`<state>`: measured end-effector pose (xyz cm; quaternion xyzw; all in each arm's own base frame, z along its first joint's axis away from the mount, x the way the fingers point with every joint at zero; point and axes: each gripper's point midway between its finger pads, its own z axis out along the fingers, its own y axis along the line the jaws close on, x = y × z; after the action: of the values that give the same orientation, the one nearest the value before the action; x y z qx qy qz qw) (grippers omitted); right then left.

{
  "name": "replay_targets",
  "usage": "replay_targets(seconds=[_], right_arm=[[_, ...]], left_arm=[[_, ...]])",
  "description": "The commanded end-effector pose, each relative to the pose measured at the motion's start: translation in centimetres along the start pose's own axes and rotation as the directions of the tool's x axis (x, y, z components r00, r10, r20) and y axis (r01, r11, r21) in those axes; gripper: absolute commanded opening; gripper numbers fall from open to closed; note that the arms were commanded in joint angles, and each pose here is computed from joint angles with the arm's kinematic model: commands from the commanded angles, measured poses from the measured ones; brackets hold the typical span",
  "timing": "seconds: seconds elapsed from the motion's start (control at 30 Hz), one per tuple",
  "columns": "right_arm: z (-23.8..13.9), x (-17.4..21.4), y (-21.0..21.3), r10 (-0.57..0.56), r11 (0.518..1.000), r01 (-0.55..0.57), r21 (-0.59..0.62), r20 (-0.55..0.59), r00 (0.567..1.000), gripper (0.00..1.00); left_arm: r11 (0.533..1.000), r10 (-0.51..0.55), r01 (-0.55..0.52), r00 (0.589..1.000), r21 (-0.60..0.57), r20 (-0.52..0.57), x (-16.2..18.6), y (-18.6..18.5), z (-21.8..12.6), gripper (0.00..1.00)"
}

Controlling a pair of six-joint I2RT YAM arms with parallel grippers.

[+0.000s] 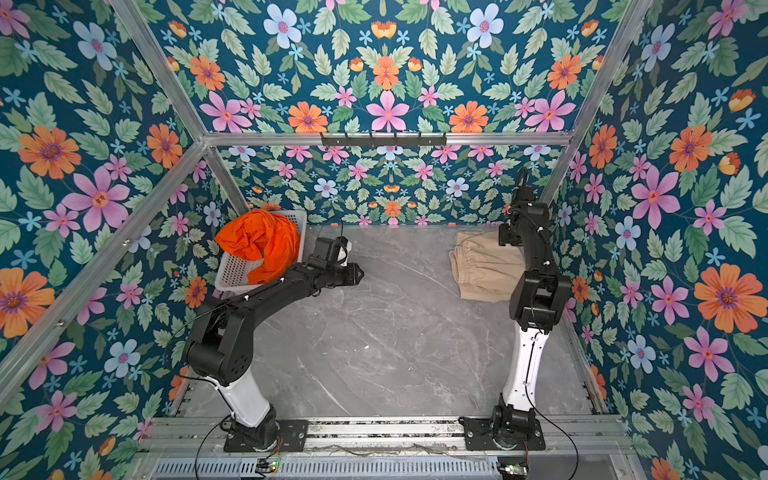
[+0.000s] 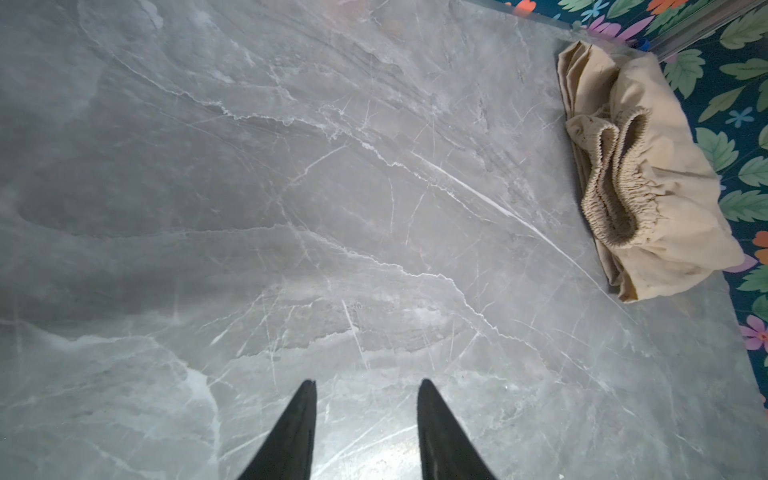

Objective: Fold and stack the shorts
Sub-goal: 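Drag the folded shorts with the right gripper to the far table corner, then release the shorts and withdraw the right gripper while the left reaches the basket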

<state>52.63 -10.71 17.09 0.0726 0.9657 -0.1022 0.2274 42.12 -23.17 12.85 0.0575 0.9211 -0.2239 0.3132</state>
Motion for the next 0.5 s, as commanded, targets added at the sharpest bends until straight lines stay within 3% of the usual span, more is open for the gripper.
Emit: replay_targets(seconds=[0.0, 0.13, 0.23, 0.47], right_arm=[[-0.7, 1.2, 3.5, 0.036, 0.994, -0.033, -0.108, 0.031, 0.999, 0.66], [0.7, 3.5, 7.6, 0.111, 0.961, -0.098, -0.26, 0.034, 0.993, 0.66], [2.8, 4.5, 8.9, 0.138, 0.943, -0.133, -0.305, -0.004, 0.99, 0.65], [7.6, 5.3, 9.4, 0.143, 0.949, -0.162, -0.271, -0.089, 0.986, 0.65]], left_arm=[[1.0, -0.002, 0.002, 1.0, 0.0, 0.028, -0.4, -0.1, -0.8, 0.43], [1.0, -0.01, 0.01, 0.999, -0.004, 0.046, -0.5, -0.1, -1.6, 0.43], [1.0, -0.011, 0.011, 0.998, 0.0, 0.054, -0.5, -0.2, -1.9, 0.43], [1.0, -0.007, 0.008, 0.999, -0.009, 0.052, -0.3, 0.1, -1.9, 0.43]])
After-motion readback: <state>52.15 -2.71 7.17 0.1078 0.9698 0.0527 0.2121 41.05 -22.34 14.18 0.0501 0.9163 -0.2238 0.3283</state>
